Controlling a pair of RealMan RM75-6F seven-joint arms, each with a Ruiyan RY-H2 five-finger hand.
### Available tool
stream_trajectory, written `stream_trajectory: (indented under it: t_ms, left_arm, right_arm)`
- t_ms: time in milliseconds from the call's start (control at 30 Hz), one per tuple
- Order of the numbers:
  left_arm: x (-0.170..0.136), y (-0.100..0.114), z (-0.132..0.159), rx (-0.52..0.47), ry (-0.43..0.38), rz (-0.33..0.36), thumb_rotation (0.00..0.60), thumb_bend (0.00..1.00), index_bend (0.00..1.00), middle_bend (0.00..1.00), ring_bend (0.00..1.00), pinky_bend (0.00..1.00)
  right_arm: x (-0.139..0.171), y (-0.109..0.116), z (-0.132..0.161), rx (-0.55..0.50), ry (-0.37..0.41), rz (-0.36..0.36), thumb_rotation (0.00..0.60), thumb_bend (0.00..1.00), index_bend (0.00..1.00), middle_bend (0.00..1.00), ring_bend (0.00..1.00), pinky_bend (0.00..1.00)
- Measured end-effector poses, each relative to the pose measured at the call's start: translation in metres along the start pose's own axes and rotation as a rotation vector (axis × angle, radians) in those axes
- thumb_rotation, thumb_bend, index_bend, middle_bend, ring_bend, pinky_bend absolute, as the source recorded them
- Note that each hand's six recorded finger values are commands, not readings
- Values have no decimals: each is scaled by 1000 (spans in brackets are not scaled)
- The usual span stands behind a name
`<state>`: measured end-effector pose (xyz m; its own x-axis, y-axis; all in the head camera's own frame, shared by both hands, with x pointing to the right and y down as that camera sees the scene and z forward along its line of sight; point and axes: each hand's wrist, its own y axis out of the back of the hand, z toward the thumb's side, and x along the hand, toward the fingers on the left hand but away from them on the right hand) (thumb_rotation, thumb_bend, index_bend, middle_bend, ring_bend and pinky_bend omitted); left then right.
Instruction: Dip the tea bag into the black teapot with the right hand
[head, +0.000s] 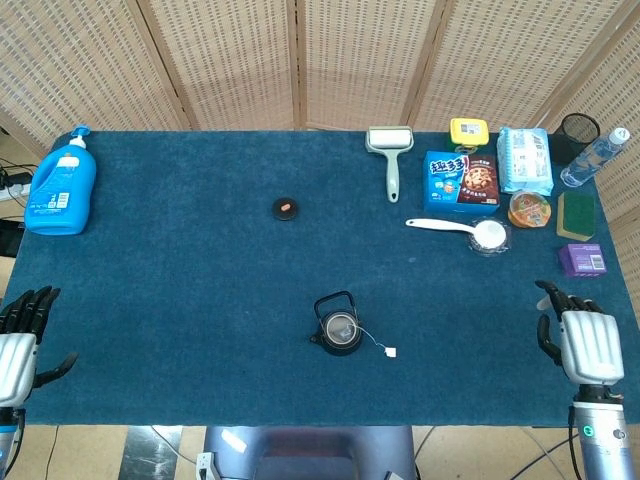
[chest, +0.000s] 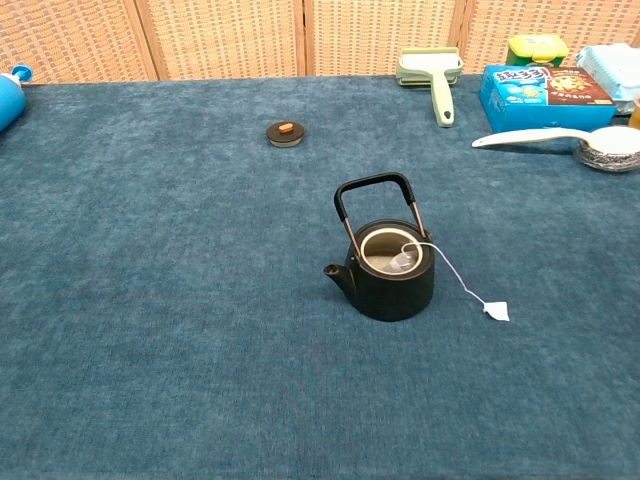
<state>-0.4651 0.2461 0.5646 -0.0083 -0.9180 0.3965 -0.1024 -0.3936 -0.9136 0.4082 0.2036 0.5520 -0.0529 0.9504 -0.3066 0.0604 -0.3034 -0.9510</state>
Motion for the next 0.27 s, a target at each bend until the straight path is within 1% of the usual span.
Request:
stream_trajectory:
  t_ms: [167,267]
  left_arm:
    - [-1,-3,1,1,3,-18,600,242,6,61,0,85]
    - [0,-1,5,5,-4,-18,600,242,7,61,0,85]
  right_arm:
    - [7,-1,-4,-13,-12,0,600,659,234,436,454,429]
    - [8,-6,-4,-29,-10,8,600,659,233,434,448,425]
